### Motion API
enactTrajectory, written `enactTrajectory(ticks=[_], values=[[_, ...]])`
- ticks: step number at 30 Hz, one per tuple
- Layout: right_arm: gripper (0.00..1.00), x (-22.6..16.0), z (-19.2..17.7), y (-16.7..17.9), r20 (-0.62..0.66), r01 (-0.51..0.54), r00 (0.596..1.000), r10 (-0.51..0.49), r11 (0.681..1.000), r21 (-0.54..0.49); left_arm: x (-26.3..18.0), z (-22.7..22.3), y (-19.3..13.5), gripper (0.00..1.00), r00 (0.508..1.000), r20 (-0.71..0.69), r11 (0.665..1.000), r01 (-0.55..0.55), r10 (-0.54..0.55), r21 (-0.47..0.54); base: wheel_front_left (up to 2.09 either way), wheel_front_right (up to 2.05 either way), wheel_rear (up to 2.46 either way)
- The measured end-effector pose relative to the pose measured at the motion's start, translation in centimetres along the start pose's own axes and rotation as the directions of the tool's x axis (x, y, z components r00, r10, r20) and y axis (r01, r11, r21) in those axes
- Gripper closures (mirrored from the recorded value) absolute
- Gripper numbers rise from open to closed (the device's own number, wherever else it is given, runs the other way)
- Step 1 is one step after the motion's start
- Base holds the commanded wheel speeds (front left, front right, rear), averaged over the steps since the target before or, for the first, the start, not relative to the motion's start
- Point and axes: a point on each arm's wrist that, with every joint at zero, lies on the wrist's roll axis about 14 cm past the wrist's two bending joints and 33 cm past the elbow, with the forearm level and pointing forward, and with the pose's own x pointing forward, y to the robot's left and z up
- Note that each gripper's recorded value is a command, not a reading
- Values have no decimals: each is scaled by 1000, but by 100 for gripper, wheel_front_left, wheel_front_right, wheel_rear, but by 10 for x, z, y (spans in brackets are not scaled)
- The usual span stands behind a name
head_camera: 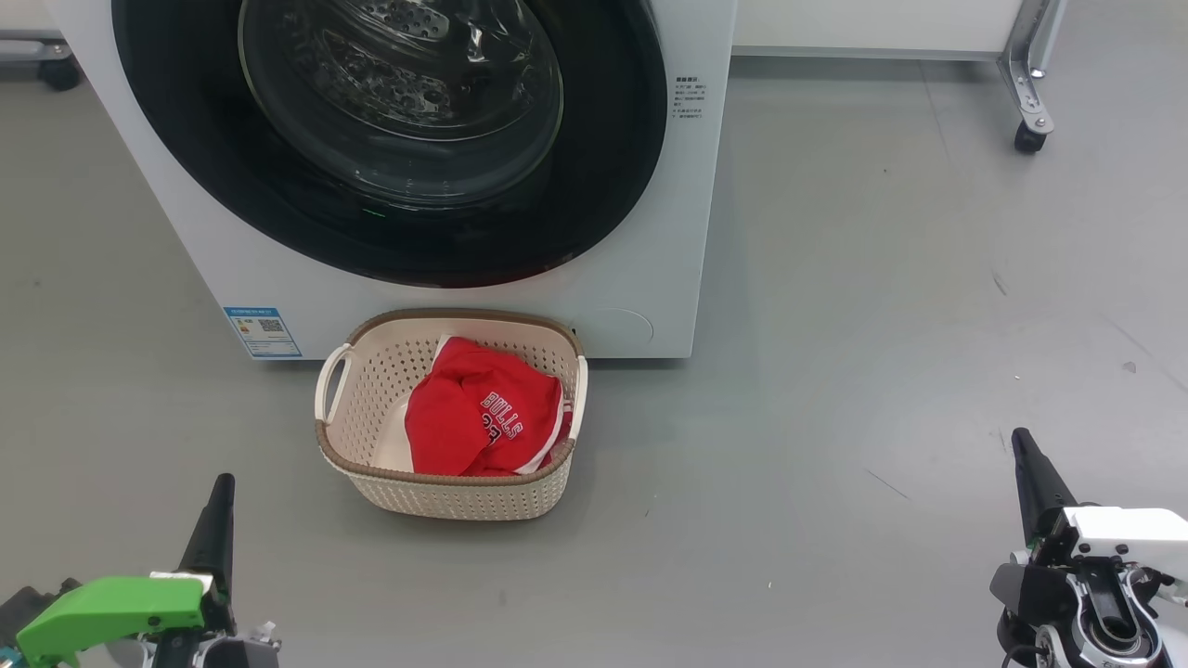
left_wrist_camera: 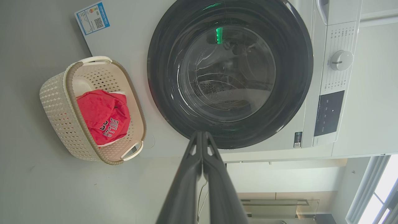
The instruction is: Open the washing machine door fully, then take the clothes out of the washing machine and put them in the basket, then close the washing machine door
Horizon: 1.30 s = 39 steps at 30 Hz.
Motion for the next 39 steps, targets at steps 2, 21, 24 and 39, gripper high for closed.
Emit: enactTrajectory(ticks=[2,21,24,39], values=[[100,0,0,0,0,0,1000,0,1000,0,0,0,0,100,1000,0,1000,0,0,0,0,0,0],[100,0,0,0,0,0,1000,0,1000,0,0,1,0,100,1000,2,1000,1,-1,-1,0,0,0],[100,0,0,0,0,0,1000,0,1000,0,0,1,-1,100,1000,2,1000,2,-2,-1,0,0,0],[100,0,0,0,0,0,1000,0,1000,0,0,0,-1,100,1000,1,1000,3,-3,-2,0,0,0]])
